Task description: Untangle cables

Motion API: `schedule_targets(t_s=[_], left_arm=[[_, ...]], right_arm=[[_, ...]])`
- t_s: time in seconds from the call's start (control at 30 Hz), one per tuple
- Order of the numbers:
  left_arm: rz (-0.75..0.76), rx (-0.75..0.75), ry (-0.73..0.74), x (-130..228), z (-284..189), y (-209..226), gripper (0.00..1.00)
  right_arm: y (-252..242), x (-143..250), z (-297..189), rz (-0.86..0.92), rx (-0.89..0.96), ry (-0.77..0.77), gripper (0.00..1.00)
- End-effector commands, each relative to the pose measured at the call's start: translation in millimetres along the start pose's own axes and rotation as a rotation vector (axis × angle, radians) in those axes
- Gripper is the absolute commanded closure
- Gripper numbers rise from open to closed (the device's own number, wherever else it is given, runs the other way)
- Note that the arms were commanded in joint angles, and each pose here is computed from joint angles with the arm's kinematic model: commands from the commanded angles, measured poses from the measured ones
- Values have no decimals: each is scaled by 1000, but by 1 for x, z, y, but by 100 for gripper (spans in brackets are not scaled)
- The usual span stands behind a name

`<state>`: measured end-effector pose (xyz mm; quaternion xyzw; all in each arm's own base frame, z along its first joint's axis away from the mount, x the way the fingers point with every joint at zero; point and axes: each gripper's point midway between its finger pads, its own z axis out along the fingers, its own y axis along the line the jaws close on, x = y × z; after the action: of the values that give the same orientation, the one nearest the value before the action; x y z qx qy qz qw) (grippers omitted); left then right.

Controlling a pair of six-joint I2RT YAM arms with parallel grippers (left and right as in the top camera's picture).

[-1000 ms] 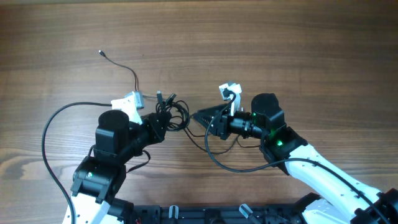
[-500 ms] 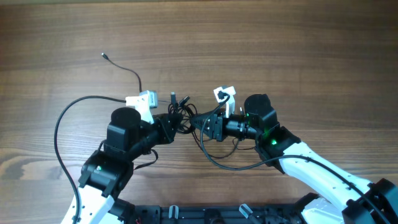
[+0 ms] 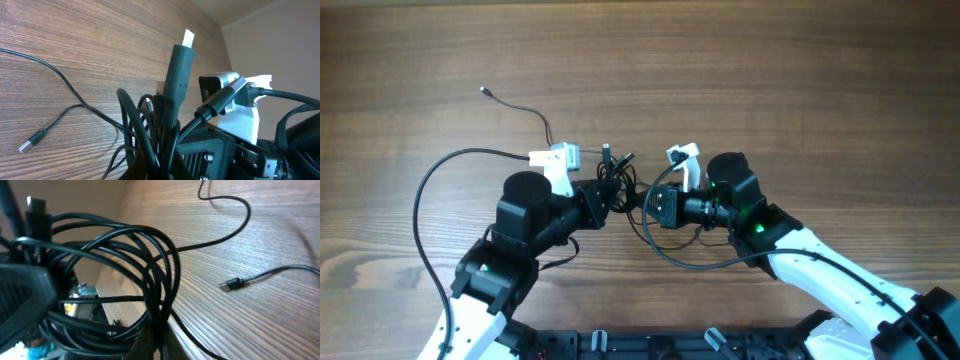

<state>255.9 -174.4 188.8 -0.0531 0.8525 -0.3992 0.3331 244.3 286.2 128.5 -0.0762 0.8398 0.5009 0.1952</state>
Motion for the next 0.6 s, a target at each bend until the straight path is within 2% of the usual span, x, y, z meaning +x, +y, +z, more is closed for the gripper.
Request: schedule_targets(t_s=[0.0, 0.07, 0.17, 0.33, 0.43, 0.5, 0.53, 0.57], left_arm=[[37, 26, -66, -17, -6, -13, 96], [41, 27, -78, -19, -8, -15, 96], [61, 67, -118, -24, -21, -27, 96], [94, 167, -117, -17, -43, -49, 96], [66, 126, -56, -4, -40, -38, 96], [54, 104, -38, 1, -40, -32, 96], [51, 73, -49, 0, -39, -26, 96], [59, 53, -59, -2, -39, -23, 96]], right_arm=[[-57, 2, 0, 163, 251, -62, 95], [-100, 10, -16, 339, 471, -124, 95], [-116, 7, -26, 430, 555, -198, 96], [-113, -7, -26, 369, 537, -242, 94], [-93, -27, -18, 293, 436, -284, 89], [-81, -29, -13, 225, 378, -254, 79], [-81, -29, -15, 149, 388, -234, 61], [-81, -29, -19, 127, 394, -229, 53]])
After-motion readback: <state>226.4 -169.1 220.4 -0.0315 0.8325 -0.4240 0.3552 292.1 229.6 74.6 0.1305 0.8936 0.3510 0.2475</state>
